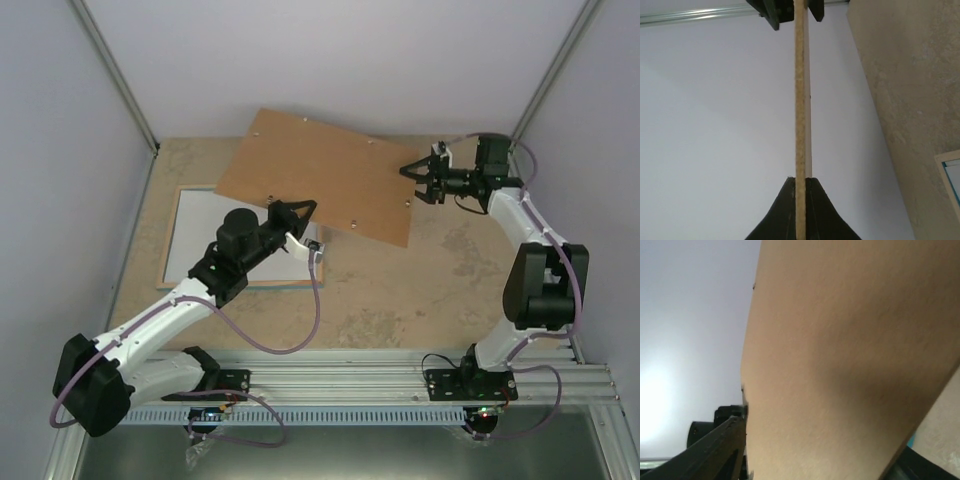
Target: Put the photo into the frame
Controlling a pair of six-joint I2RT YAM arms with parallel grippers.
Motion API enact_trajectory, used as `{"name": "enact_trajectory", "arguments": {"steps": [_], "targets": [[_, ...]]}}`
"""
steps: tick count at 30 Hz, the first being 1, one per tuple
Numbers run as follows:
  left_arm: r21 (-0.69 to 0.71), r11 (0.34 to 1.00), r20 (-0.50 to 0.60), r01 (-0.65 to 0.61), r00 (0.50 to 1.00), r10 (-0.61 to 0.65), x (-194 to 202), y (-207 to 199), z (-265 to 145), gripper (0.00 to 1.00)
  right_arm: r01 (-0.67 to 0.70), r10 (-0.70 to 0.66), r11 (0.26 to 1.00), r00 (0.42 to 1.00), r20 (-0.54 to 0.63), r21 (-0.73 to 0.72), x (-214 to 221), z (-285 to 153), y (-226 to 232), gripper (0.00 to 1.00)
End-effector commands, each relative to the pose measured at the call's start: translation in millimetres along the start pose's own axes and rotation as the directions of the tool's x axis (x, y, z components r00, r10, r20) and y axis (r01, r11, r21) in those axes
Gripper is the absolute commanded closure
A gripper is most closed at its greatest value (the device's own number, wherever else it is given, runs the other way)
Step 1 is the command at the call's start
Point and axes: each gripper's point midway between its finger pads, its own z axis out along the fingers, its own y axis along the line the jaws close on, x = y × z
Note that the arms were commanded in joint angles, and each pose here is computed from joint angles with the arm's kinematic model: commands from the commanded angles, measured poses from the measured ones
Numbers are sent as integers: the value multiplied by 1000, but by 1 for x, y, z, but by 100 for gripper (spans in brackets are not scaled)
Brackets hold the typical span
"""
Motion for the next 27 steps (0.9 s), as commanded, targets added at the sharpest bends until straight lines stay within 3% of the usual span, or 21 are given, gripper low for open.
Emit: {"name": "enact_trajectory", "arguments": {"steps": [1,4,5,6,8,9,11,14,16,19,22,23,24,27], "targets": [[-208,976,2,-62,998,63,-3,54,-13,100,29,-30,999,1000,-8,-24,-16,2,8,46],[-195,979,-15,-67,998,66,-1,46,-11,99,23,-23,999,1000,-11,-28,-17,3,6,64],[-187,980,-21,-68,998,65,0,42,-11,95,16,-16,999,1000,-11,-30,-17,2,5,72],[-180,981,-28,-68,998,64,1,39,-11,88,7,-8,999,1000,-8,-32,-18,0,3,80],[-173,984,-39,-50,998,44,3,36,-11,59,25,-25,999,1000,-1,-48,-23,-4,6,96],[-165,986,-53,-30,998,21,6,34,-12,43,37,-37,998,999,11,-50,-28,-9,8,99],[-149,988,-91,45,994,-60,15,31,-12,26,78,-76,996,996,44,-51,-40,-20,13,99],[-118,969,-206,216,949,-237,41,21,-12,18,158,-153,986,983,96,-43,-54,-40,25,99],[-122,923,-267,366,883,-386,61,16,-16,16,203,-196,978,972,129,-39,-61,-54,30,99],[-108,811,-355,576,739,-572,90,-5,-21,16,232,-224,972,958,177,-30,-69,-76,28,99],[-150,657,-443,739,544,-712,117,-25,-28,14,268,-259,963,944,207,-18,-73,-95,24,99],[-188,596,-466,781,463,-754,127,-31,-31,11,271,-263,963,940,220,-8,-75,-102,21,99],[-261,493,-480,830,331,-812,143,-39,-38,8,278,-271,961,935,230,2,-76,-108,18,99],[-342,210,-501,916,12,-865,176,-72,-56,1,270,-266,963,932,248,18,-76,-121,10,99]]}}
